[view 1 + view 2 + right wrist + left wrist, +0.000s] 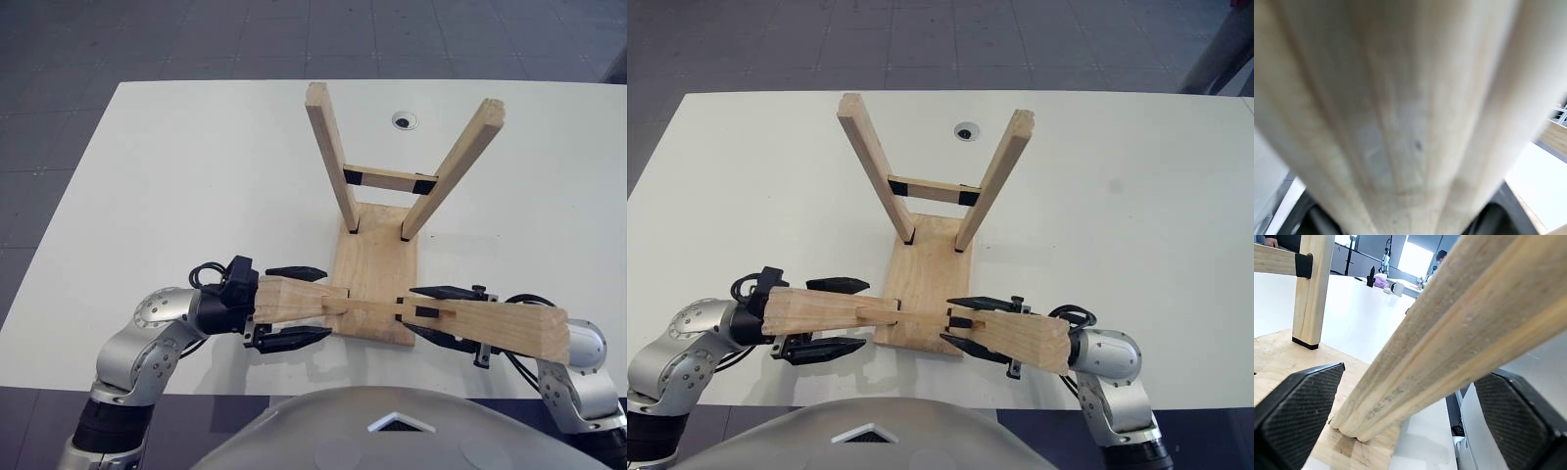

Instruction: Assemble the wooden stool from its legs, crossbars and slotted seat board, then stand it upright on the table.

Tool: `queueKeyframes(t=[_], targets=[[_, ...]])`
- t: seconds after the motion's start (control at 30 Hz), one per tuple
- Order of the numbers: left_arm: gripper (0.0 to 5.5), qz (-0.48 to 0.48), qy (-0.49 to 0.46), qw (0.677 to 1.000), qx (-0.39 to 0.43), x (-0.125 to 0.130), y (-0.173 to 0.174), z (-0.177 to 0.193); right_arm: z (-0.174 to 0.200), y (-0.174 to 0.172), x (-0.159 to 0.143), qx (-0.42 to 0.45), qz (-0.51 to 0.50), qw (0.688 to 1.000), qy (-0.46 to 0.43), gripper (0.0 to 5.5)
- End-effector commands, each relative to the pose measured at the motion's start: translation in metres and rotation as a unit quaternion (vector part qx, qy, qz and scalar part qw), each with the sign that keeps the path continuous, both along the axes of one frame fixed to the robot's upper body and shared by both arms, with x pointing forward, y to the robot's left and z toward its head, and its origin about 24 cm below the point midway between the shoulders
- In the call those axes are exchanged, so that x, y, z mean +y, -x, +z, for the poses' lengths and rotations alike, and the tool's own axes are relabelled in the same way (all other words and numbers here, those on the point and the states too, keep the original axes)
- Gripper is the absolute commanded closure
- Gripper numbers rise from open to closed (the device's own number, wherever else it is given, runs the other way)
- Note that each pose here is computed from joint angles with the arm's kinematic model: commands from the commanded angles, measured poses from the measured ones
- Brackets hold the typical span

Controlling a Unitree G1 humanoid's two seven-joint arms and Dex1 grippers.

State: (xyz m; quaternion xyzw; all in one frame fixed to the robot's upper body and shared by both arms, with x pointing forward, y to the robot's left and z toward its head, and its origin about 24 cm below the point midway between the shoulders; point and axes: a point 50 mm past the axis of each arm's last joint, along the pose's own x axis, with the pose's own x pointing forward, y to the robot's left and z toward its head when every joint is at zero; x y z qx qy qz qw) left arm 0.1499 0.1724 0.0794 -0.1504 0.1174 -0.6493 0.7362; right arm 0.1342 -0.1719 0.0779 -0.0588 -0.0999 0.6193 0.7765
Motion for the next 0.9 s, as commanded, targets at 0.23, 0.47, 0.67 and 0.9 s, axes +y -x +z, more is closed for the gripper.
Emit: queueKeyframes(t=[0.23, 0.47, 0.67, 0.9], targets=[[0.75, 0.006, -0.007, 1.0, -0.005, 0.002, 0.0, 0.005, -0.024, -0.002, 0.004, 0.043, -0.03, 0.994, 0.091, 3.48], [0.75, 0.01, -0.007, 1.0, -0.002, 0.002, 0.0, 0.004, -0.031, 0.005, 0.009, 0.091, -0.009, 0.99, 0.11, 3.48], [0.75, 0.012, -0.007, 1.0, -0.002, 0.002, 0.0, 0.003, -0.032, -0.02, 0.003, 0.168, -0.057, 0.978, 0.113, 3.48], [0.75, 0.011, -0.009, 1.0, -0.002, 0.003, 0.0, 0.004, -0.034, -0.022, 0.004, 0.18, -0.062, 0.973, 0.134, 3.48]])
